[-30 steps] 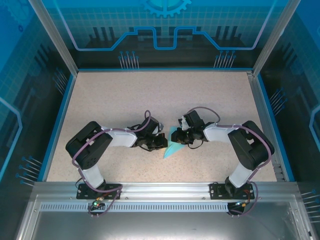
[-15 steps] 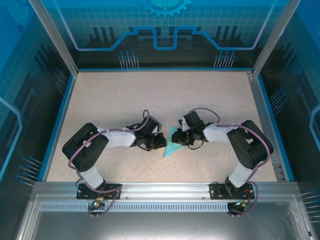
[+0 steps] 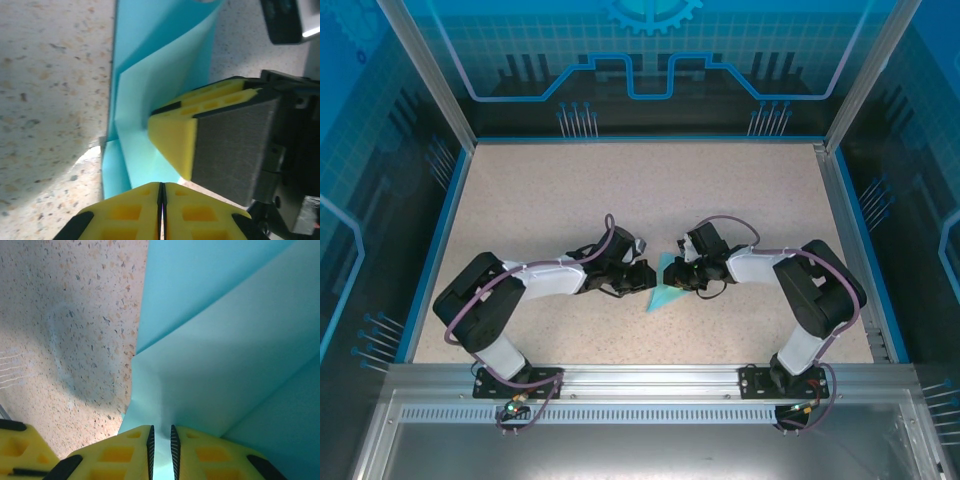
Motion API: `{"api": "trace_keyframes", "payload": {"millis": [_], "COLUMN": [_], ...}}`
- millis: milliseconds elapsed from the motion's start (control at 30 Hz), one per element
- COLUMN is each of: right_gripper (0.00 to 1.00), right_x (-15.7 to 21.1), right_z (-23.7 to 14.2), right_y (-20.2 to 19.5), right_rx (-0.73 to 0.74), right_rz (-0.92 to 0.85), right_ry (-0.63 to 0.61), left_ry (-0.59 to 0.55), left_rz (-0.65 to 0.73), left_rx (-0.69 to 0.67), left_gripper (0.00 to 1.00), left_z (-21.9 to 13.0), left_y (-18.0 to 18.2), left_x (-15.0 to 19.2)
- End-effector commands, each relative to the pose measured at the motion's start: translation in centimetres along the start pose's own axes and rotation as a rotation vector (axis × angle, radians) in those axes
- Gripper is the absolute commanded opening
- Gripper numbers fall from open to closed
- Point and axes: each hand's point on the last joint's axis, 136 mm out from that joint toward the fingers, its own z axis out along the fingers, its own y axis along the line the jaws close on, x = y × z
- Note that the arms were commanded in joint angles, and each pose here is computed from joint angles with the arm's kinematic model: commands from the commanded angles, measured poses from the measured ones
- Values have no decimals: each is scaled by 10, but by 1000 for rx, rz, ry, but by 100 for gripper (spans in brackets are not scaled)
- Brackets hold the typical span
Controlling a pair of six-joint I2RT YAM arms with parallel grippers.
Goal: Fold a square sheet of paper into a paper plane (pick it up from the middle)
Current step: Fourth fold the wing at the center of the table.
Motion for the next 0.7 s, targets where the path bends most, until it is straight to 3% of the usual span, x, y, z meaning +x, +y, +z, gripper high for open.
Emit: {"api": "trace_keyframes", "payload": {"millis": [0,667], "right_gripper": [20,19], "right_x": [3,2], "right_z": [4,4], "right_y": [-15,-19], "right_rx": [35,54], "right_rz": [14,38], "right_ry": [12,13], "left_ry": [49,115], "left_rz": [11,-24], "left_rx": [65,-86], "left_gripper": [12,10], "left_z": [2,23], "left_y": [-11,25], "left_x": [9,24]}}
